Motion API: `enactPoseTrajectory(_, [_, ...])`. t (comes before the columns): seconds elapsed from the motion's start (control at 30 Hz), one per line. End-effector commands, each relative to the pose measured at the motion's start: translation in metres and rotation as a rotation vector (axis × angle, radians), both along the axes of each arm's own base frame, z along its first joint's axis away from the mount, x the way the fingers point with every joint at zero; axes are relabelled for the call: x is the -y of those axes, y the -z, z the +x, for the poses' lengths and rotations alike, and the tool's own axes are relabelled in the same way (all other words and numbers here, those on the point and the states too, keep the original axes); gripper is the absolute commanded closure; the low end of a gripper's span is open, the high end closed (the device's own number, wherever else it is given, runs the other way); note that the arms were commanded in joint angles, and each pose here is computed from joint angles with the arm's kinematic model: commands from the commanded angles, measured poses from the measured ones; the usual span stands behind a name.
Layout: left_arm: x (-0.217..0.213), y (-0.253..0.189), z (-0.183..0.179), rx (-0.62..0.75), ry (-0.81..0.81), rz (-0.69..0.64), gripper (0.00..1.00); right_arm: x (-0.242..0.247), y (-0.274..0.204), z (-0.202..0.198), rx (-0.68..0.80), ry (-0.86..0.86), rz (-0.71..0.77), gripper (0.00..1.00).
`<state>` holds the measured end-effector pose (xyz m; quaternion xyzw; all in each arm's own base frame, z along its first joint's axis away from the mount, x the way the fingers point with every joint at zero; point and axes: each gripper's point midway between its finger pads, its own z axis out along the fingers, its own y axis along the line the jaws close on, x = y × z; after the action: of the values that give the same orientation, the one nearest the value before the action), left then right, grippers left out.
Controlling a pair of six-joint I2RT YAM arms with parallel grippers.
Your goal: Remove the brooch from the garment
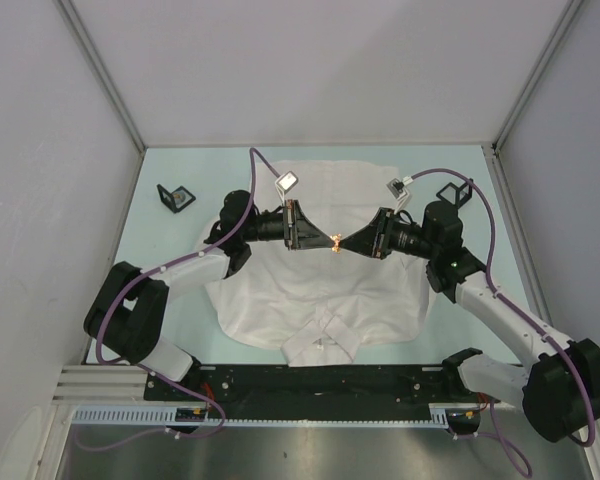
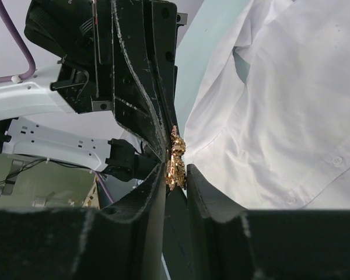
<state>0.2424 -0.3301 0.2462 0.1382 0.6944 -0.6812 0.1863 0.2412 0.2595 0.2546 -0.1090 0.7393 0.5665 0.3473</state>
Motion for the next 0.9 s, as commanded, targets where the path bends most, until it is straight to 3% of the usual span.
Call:
enactPoseTrajectory(0.0, [-0.001, -0.007, -0.003, 0.041, 0.021, -0.027, 1.00, -0.003, -0.007, 0.000, 0.036, -0.009, 0.018, 0.79])
enactPoseTrajectory(0.6, [-0.003, -0.008, -0.005, 0.061, 0.018, -0.022, 1.00, -0.011, 0.003, 0.002, 0.002, -0.007, 0.006, 0.82])
enactPoseTrajectory(0.87, [-0.005, -0.005, 0.000, 0.088, -0.028, 0.029, 1.00, -0.002, 0.008, 0.011, -0.040, 0.099, -0.025, 0.89])
